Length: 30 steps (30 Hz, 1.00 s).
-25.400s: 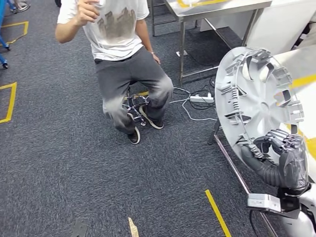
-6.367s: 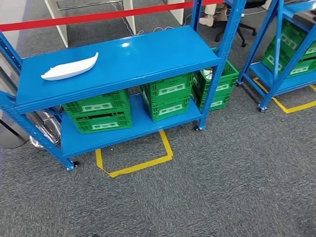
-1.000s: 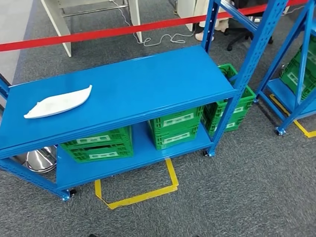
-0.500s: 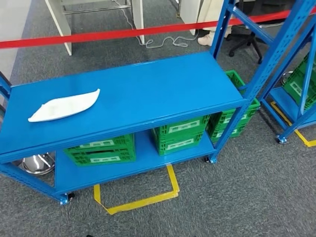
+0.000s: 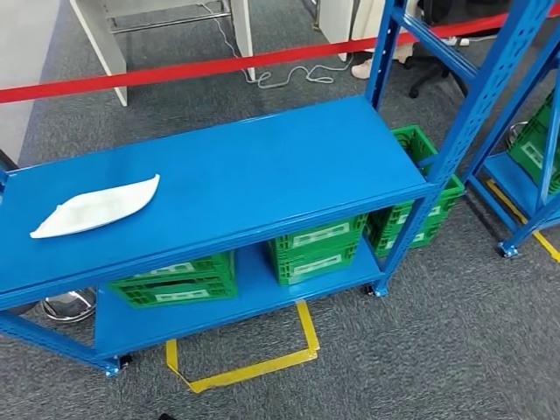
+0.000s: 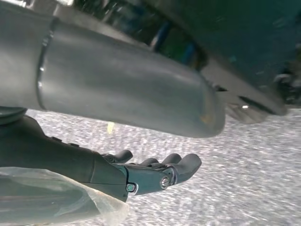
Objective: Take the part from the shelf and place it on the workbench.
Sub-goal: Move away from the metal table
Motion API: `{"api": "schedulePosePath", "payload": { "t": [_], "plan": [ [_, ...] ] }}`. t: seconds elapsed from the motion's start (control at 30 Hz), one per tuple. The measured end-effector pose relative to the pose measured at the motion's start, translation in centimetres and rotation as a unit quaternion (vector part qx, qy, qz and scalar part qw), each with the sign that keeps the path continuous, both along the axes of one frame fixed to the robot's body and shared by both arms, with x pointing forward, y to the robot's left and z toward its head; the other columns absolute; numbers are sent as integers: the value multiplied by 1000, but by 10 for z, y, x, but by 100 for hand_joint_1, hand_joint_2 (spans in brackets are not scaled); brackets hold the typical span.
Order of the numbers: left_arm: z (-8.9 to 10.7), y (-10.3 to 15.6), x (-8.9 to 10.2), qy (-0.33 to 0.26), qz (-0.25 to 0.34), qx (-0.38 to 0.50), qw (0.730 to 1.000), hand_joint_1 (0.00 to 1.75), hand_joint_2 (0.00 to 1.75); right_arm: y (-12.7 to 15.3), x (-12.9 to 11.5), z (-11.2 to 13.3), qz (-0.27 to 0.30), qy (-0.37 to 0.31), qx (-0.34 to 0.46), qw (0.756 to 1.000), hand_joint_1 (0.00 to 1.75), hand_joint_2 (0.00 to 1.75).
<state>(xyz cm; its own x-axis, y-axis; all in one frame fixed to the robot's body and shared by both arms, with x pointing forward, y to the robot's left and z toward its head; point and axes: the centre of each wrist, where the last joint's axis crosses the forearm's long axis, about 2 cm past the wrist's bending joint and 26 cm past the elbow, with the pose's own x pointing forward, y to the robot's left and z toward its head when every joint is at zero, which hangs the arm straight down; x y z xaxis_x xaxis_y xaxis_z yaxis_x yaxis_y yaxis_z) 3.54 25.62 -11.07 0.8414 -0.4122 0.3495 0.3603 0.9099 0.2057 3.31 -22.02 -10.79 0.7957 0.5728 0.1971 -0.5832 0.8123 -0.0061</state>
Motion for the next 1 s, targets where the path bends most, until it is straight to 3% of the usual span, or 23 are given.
{"api": "schedulePosePath", "payload": {
  "t": [0.8,1.0],
  "plan": [
    [0,0,0,6,4,-2,1000,0,0,0,2,0,7,-2,4,1000,0,0],
    [0,1,-2,15,8,5,1000,0,0,0,4,0,-12,7,-18,1000,0,0]
  ]
}}
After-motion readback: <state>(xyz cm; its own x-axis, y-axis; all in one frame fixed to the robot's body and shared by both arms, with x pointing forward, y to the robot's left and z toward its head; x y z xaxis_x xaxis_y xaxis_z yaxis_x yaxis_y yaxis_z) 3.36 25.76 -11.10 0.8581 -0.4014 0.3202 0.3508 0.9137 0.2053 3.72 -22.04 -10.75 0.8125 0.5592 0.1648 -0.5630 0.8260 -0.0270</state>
